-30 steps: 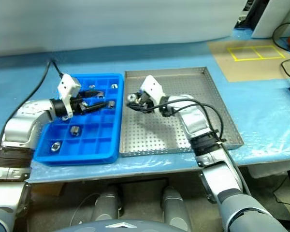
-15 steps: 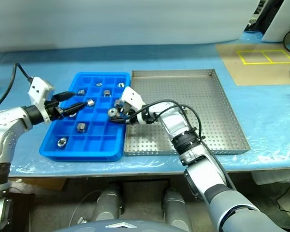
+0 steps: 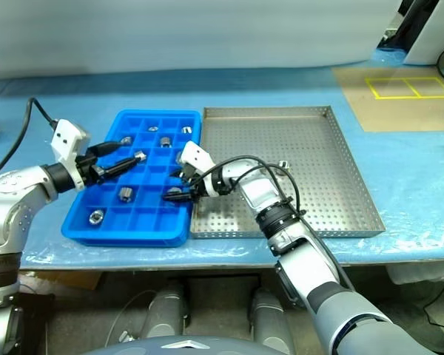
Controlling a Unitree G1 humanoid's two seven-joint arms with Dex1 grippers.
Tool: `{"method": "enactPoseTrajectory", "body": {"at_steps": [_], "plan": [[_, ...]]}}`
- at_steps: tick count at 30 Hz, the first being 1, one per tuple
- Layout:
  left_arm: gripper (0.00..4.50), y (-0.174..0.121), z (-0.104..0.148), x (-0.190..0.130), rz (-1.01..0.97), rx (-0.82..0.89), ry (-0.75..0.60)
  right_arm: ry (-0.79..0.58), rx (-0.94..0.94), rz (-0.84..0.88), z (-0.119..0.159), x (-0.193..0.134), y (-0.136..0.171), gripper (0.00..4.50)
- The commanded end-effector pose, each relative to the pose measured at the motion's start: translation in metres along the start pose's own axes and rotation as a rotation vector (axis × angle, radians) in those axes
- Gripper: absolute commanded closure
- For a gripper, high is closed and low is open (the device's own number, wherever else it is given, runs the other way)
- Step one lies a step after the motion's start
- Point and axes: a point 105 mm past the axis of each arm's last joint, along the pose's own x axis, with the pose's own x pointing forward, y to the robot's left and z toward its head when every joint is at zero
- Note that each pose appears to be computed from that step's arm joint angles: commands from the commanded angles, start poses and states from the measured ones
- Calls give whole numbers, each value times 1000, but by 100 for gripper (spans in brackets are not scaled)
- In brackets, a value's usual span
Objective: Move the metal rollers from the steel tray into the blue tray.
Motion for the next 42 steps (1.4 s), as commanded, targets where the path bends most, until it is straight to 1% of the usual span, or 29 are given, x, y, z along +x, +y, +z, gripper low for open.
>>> {"method": "enactPoseTrajectory", "body": {"at_steps": [1,3,5,7,10,12,14,16,20,23,29,35,41,42], "plan": [[99,-5,14,6,-30,32,-43,-13,-45,-62,7,-12,-10,50],[99,-6,15,10,-46,31,-50,-31,-42,-90,11,-24,-16,50],[99,-12,18,17,-84,28,-62,-50,-42,-151,17,-52,-28,50],[99,-20,18,25,-123,20,-68,-37,-47,-224,16,-82,-40,50],[99,-31,16,40,-173,4,-74,12,-32,-342,6,-126,-56,50],[99,-38,15,52,-198,-1,-75,53,-21,-417,-5,-149,-64,50],[99,-55,16,65,-269,-10,-94,92,-2,-498,-17,-173,-72,50],[99,-69,16,77,-326,-12,-98,117,15,-555,-25,-189,-76,50],[99,-85,12,92,-389,-1,-95,142,48,-619,-40,-202,-79,50],[99,-90,14,96,-412,1,-108,168,89,-662,-56,-209,-82,50],[99,-81,11,96,-390,13,-101,175,146,-716,-75,-212,-87,50],[99,-80,8,92,-386,18,-96,196,176,-752,-92,-212,-90,50],[99,-76,4,89,-372,21,-83,189,191,-766,-99,-206,-94,50],[99,-76,4,88,-371,20,-85,186,187,-772,-99,-205,-95,88]]}}
